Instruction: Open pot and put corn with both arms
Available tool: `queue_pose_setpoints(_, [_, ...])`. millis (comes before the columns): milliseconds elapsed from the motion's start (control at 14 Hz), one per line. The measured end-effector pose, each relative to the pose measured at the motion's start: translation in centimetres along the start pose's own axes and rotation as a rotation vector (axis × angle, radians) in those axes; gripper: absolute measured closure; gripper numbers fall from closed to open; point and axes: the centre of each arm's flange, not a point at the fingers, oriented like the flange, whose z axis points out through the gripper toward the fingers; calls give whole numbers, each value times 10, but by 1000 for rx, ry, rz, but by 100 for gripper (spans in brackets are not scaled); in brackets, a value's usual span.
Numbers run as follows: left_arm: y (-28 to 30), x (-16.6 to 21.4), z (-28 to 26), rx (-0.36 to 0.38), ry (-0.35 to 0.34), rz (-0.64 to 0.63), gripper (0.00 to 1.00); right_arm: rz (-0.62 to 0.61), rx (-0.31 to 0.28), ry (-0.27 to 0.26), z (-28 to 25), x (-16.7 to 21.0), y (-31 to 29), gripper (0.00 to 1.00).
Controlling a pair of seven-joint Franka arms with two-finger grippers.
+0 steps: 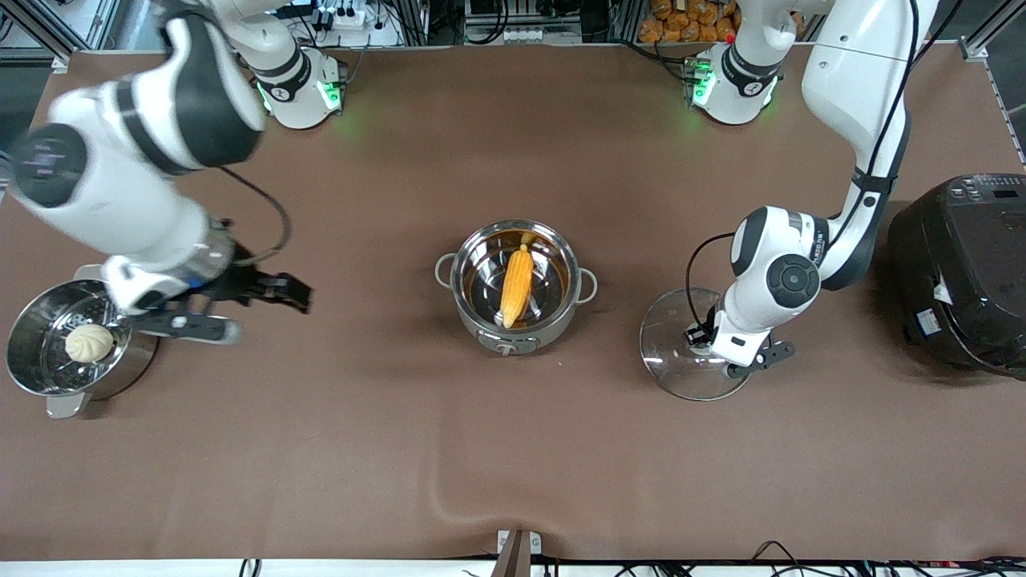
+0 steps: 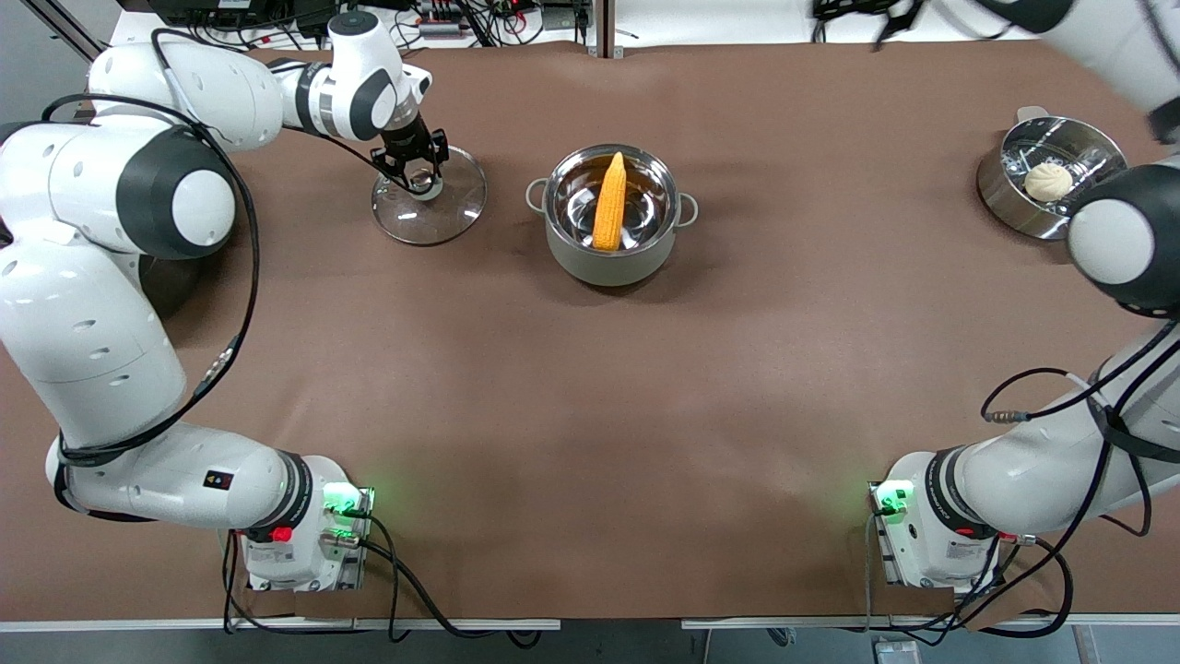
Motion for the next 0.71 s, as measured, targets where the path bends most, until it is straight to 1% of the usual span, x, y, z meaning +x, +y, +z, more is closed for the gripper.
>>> queue_pose_setpoints(71, [1, 1, -11, -2, 5, -1, 17, -32, -10, -15, -12, -1, 28, 0])
queue_pose_setpoints(143, [0, 3, -30, -4, 12, -4, 5, -49, -21, -30, -26, -6, 50, 0])
queue_pose_setpoints(214, [-2, 5, -56, -9, 25, -8, 0, -60, -33, -46, -40, -14, 68, 0])
queue_pose_setpoints(429, [-16, 2, -153, -31, 83, 16, 0, -121, -49, -79, -78, -39, 107, 0])
queue_pose_setpoints(500, [-24, -4, -183, -29, 90, 50, 0, -126, -52, -96, -86, -47, 115, 0])
queue_pose_setpoints(571, [-33, -12, -211, -21, 89, 93, 0, -124, -53, -102, -94, -54, 120, 0])
queue_pose_setpoints(714, [-53, -28, -261, -1, 77, 174, 0, -119, -52, -88, -108, -65, 127, 0])
